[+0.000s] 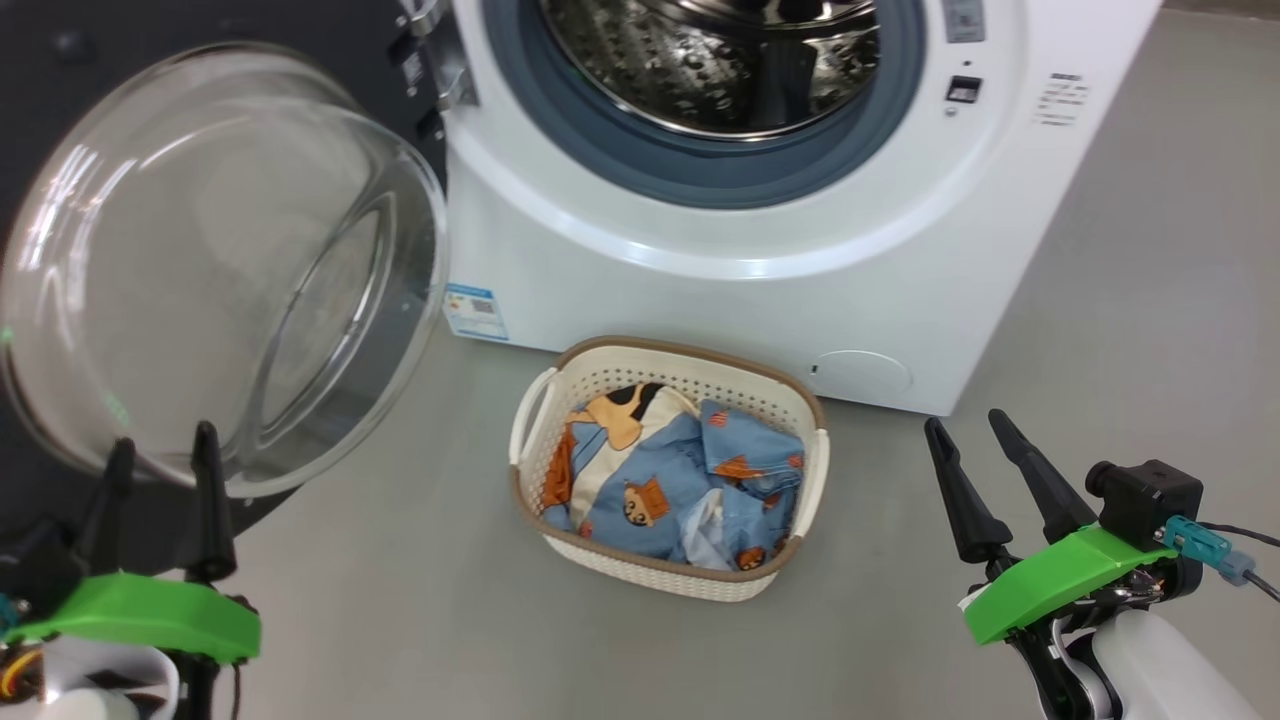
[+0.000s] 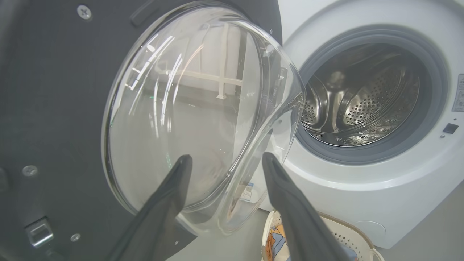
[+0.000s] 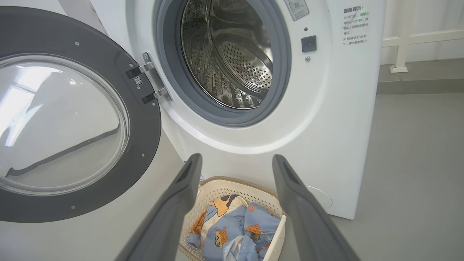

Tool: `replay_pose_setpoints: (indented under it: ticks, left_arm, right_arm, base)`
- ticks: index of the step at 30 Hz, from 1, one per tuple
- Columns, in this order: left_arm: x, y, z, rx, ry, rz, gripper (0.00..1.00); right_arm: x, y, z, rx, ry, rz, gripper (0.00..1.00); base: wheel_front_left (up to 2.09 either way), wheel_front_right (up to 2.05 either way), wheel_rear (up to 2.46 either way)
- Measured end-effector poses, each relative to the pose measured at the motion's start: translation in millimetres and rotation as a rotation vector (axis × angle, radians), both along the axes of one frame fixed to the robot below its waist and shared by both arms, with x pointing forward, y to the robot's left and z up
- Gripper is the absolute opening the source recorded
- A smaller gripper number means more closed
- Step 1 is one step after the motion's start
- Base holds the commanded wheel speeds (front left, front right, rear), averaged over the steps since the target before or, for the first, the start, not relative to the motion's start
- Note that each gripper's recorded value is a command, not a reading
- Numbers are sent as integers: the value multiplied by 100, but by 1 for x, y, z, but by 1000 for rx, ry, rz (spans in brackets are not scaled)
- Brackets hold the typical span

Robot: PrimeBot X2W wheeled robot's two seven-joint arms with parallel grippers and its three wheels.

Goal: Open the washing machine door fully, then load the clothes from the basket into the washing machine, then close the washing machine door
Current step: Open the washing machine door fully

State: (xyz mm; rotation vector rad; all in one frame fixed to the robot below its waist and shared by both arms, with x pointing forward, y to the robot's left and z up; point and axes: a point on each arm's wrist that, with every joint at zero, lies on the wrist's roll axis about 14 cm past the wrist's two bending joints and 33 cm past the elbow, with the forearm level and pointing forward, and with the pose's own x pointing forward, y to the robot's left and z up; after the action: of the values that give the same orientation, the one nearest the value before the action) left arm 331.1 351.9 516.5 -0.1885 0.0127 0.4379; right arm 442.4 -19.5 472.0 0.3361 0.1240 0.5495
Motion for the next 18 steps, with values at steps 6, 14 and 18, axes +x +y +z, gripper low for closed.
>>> replay_pose_setpoints:
  ticks: [6, 14, 18]
  left_arm:
    - [13, -35, 4, -19, -33, -82, 100]
    - [32, -78, 0, -41, -62, -191, 100]
    - [42, -95, 1, -40, -81, -238, 100]
  right_arm:
    - [-2, -20, 10, -6, -28, -47, 100]
    - [-8, -60, 21, -33, -63, -136, 100]
    - [-13, -79, 26, -38, -76, -183, 100]
  base:
    - [0, 0, 0]
    - [0, 0, 0]
    - [0, 0, 0]
